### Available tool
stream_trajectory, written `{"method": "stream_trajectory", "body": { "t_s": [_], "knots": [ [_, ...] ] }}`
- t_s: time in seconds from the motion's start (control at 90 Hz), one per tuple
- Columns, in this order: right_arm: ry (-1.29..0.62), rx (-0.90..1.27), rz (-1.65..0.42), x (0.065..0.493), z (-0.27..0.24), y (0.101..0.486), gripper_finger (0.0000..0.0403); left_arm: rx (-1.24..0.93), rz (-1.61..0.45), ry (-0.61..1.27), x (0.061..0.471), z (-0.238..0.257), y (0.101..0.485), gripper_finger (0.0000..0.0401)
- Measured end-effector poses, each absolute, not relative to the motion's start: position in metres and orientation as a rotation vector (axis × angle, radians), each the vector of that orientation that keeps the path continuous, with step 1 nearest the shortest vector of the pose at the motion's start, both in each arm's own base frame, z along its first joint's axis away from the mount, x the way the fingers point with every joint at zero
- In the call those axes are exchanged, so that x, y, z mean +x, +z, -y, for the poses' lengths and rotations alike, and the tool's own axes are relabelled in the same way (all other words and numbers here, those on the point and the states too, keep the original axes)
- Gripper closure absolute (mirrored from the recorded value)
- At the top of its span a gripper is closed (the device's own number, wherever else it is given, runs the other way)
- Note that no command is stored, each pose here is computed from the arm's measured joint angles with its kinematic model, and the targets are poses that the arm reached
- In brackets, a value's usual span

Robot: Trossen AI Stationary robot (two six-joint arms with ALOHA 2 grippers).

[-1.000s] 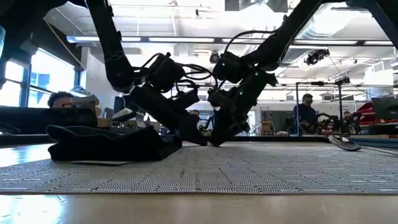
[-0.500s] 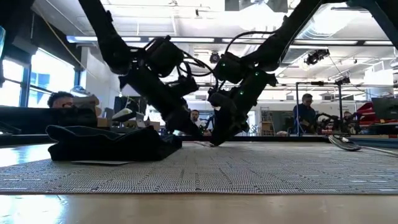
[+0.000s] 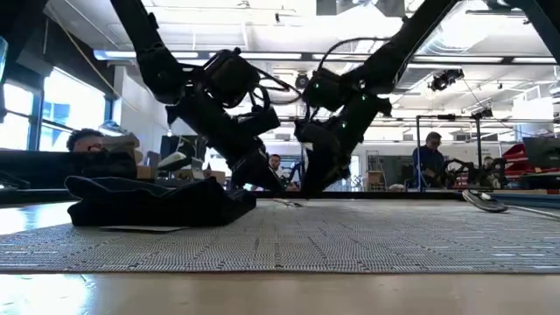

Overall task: Set table place
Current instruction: Put the orange knife on the gray mat to the left of the orange spoon

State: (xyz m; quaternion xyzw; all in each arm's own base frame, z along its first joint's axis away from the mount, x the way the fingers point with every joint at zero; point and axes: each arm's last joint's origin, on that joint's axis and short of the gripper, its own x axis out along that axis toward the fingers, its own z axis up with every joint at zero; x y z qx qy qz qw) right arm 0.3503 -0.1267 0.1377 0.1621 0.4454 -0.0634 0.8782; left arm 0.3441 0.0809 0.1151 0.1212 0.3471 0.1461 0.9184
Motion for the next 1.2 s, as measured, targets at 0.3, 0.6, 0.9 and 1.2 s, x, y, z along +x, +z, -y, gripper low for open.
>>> {"method": "stream_trajectory", "body": {
  "t_s": [0.3, 0.6, 0.9, 1.2],
  "knots": [
    [-0.046, 0.203, -0.759, 0.334, 0.114, 0.111, 0.0397, 0.075, -0.704, 0.252, 0.338, -0.079, 0.131, 0.0290],
    [-0.047, 0.039, -0.539, 0.310, 0.104, 0.094, 0.0403, -0.273, -0.619, 0.328, 0.331, -0.102, 0.141, 0.0290],
    [0.019, -0.093, -0.523, 0.315, 0.105, 0.095, 0.0403, -0.538, -0.561, 0.392, 0.328, -0.115, 0.142, 0.0243],
    [-0.022, -0.114, -0.563, 0.315, 0.118, 0.092, 0.0403, -0.717, -0.509, 0.504, 0.328, -0.115, 0.142, 0.0216]
  ]
}}
